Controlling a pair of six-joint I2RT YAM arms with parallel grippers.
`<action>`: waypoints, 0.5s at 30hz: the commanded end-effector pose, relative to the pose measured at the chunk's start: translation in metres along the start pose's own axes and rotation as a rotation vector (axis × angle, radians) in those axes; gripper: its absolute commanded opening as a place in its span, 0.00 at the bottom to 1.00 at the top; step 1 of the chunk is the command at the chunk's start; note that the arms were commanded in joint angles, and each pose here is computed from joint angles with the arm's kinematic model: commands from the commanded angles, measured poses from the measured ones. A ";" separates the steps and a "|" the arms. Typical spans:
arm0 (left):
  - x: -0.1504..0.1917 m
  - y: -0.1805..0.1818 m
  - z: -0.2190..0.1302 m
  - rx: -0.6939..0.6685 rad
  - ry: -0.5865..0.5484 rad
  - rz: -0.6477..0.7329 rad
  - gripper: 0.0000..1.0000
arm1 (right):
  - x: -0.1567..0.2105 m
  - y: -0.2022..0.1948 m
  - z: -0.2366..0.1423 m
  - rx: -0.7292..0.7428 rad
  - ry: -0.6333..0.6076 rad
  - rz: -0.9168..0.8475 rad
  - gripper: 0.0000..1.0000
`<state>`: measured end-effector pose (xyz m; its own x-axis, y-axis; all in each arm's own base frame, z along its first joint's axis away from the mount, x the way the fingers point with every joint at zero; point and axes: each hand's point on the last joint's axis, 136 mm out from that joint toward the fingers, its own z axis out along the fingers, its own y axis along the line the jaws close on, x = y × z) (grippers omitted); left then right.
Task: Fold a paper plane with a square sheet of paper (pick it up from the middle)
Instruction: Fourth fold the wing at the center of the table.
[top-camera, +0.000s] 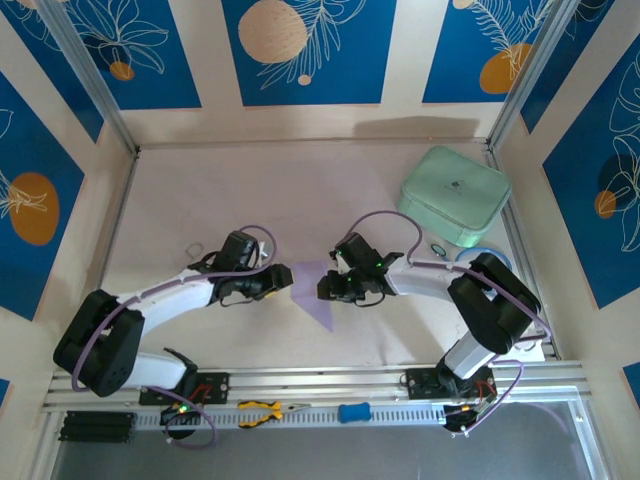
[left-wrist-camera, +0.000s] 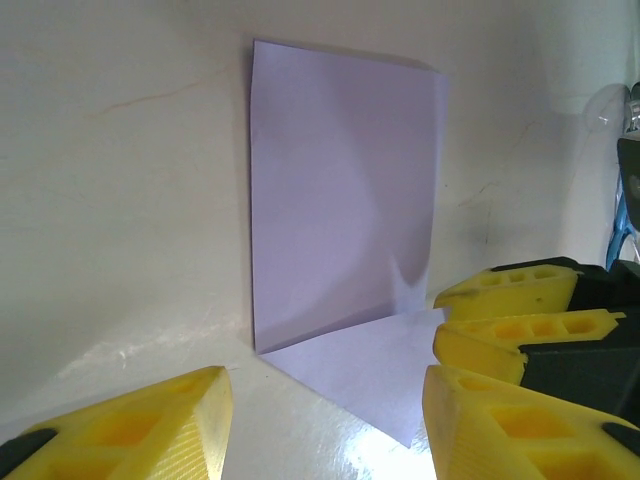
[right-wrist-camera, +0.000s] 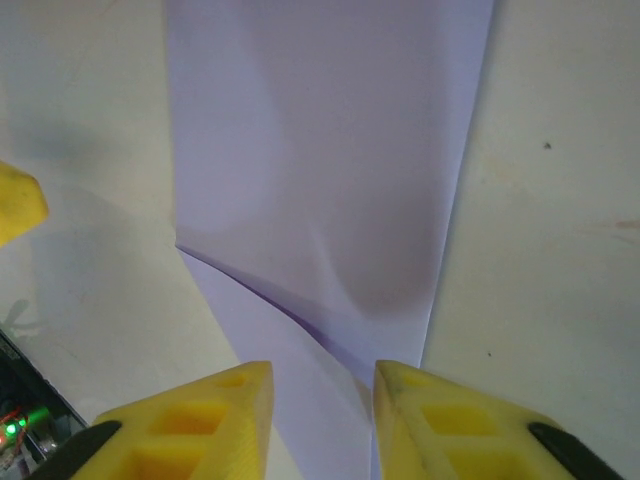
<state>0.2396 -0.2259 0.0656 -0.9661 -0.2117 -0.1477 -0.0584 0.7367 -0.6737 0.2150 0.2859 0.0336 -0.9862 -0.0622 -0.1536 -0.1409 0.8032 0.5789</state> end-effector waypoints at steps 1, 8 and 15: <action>-0.005 -0.005 -0.002 0.011 0.019 -0.002 0.54 | -0.001 0.012 -0.002 -0.055 0.024 -0.027 0.26; -0.011 -0.009 0.002 0.029 0.036 -0.004 0.54 | -0.004 0.014 -0.010 -0.107 0.006 -0.038 0.13; -0.020 -0.020 0.010 0.083 0.069 -0.007 0.61 | -0.008 0.026 -0.021 -0.236 -0.005 -0.062 0.12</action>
<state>0.2556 -0.2366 0.0667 -0.9755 -0.1975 -0.0970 -0.0739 0.7093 -0.7010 0.2216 0.2888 0.0503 -0.9826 -0.0723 -0.1710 -0.1708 0.7126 0.6805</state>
